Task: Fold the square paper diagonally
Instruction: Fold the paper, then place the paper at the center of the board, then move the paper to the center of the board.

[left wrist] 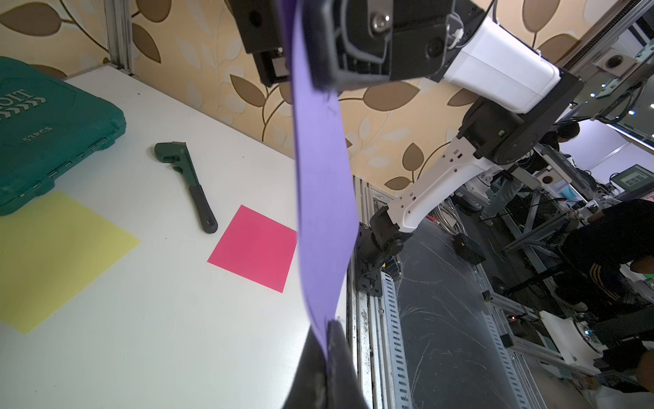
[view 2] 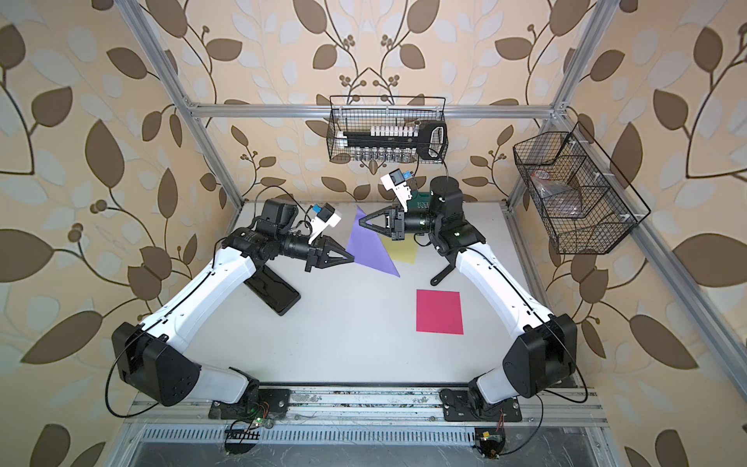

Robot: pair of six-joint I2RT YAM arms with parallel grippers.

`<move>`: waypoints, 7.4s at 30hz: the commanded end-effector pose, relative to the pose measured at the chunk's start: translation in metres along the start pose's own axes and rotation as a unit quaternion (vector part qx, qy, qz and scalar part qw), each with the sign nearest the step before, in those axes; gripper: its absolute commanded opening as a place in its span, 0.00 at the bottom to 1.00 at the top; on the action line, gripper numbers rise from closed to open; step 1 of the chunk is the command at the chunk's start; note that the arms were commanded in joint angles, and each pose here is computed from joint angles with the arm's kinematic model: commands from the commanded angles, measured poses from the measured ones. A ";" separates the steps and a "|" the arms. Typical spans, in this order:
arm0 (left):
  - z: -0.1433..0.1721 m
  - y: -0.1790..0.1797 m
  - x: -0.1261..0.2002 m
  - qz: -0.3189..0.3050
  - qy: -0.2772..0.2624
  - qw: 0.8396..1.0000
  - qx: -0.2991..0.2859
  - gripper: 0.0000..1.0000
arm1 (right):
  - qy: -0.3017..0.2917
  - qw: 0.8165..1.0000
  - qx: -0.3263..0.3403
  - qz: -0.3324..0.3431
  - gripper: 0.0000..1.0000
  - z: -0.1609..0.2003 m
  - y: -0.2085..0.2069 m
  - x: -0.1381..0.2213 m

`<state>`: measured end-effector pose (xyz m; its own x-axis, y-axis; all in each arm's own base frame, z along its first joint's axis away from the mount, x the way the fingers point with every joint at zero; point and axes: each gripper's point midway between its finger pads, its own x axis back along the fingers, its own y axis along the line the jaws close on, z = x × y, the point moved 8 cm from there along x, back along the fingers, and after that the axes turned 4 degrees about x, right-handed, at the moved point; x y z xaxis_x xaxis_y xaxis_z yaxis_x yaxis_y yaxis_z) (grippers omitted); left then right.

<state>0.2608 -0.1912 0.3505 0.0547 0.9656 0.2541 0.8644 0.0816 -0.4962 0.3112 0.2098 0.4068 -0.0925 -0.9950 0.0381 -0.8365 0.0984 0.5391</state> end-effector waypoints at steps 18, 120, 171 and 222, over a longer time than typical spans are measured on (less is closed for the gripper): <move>0.003 -0.002 -0.002 0.002 0.005 1.000 0.001 0.00 | -0.014 0.999 0.027 -0.012 0.10 -0.024 0.000 -0.005; 0.111 0.127 0.048 -0.448 -0.076 0.854 0.255 0.50 | -0.033 0.819 -0.179 0.544 0.74 0.191 -0.085 0.196; 0.137 0.100 -0.090 -0.344 0.080 0.879 0.320 0.64 | 0.309 0.734 -0.264 0.543 0.62 0.283 -0.148 0.090; 0.180 0.121 -0.197 -0.307 0.183 0.874 0.329 0.00 | 0.098 0.726 -0.494 0.468 0.57 0.306 -0.149 0.145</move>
<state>0.2812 -0.3324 0.0901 -0.0812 0.5838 0.8079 0.3402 0.7781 -0.5281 0.2604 0.0584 0.0909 -0.2585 -0.5191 0.8147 0.3233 0.7482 0.5793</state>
